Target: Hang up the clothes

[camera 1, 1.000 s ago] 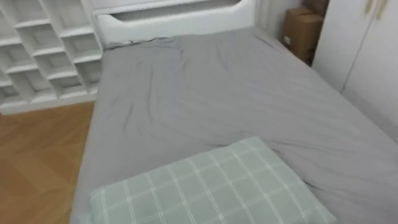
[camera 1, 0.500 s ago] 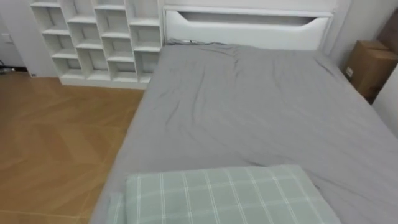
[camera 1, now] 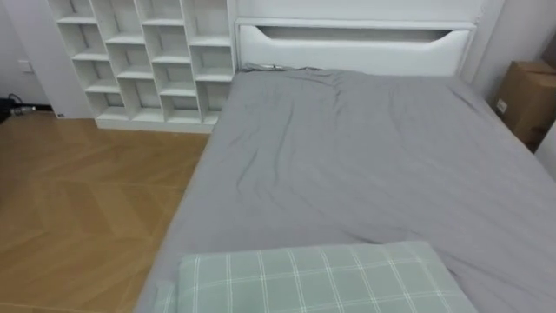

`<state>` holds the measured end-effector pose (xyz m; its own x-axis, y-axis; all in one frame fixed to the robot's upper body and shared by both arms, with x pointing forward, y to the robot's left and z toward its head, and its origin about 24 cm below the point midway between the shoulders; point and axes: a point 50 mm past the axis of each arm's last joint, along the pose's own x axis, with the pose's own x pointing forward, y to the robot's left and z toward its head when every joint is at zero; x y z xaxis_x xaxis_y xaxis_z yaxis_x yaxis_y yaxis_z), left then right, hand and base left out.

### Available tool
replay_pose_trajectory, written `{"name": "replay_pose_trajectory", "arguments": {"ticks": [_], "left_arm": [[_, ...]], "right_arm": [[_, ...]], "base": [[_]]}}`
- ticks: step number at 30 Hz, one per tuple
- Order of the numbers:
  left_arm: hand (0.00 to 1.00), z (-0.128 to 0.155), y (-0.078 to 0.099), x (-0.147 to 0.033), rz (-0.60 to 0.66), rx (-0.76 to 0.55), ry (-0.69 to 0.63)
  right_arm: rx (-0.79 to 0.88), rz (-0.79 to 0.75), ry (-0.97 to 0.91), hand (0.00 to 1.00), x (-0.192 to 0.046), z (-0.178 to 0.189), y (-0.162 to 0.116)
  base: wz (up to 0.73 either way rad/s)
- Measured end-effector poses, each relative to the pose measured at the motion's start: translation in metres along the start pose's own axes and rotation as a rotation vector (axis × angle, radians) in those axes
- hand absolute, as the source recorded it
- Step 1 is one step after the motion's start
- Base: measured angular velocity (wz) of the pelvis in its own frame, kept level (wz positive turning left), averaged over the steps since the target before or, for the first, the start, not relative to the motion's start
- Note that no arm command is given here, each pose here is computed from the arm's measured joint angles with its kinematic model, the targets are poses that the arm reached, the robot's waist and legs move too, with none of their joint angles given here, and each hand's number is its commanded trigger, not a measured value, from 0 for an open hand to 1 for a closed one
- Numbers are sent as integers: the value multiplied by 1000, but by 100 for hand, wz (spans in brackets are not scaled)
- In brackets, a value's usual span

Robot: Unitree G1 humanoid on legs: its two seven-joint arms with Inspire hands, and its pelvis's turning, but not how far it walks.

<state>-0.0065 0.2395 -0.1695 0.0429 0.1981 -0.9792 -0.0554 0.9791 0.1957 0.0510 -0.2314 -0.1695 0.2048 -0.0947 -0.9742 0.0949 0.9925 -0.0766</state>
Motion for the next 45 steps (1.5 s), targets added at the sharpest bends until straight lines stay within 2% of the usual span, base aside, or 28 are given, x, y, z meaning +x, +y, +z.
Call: {"name": "replay_pose_trajectory", "arguments": {"ticks": [4,13,19,26,31,45], "left_arm": [[0,-10,-9,0,-16,-8,24],[0,-15,-10,-1,-34,-1,39],[0,-15,-10,-1,-34,-1,38],[0,-11,-10,-1,-29,-1,12],[0,7,-10,-1,-28,-4,-44],[0,7,-10,-1,-15,15,-55]], "right_arm": [[0,1,-2,0,0,0,0],[-24,67,-7,0,0,1,7],[48,109,10,0,0,-5,9],[123,130,27,0,-1,-12,9],[152,132,22,0,-1,-12,9],[232,144,18,0,-2,-17,9]], "base": [[1],[3],[7],[4],[8],[-2]]}}
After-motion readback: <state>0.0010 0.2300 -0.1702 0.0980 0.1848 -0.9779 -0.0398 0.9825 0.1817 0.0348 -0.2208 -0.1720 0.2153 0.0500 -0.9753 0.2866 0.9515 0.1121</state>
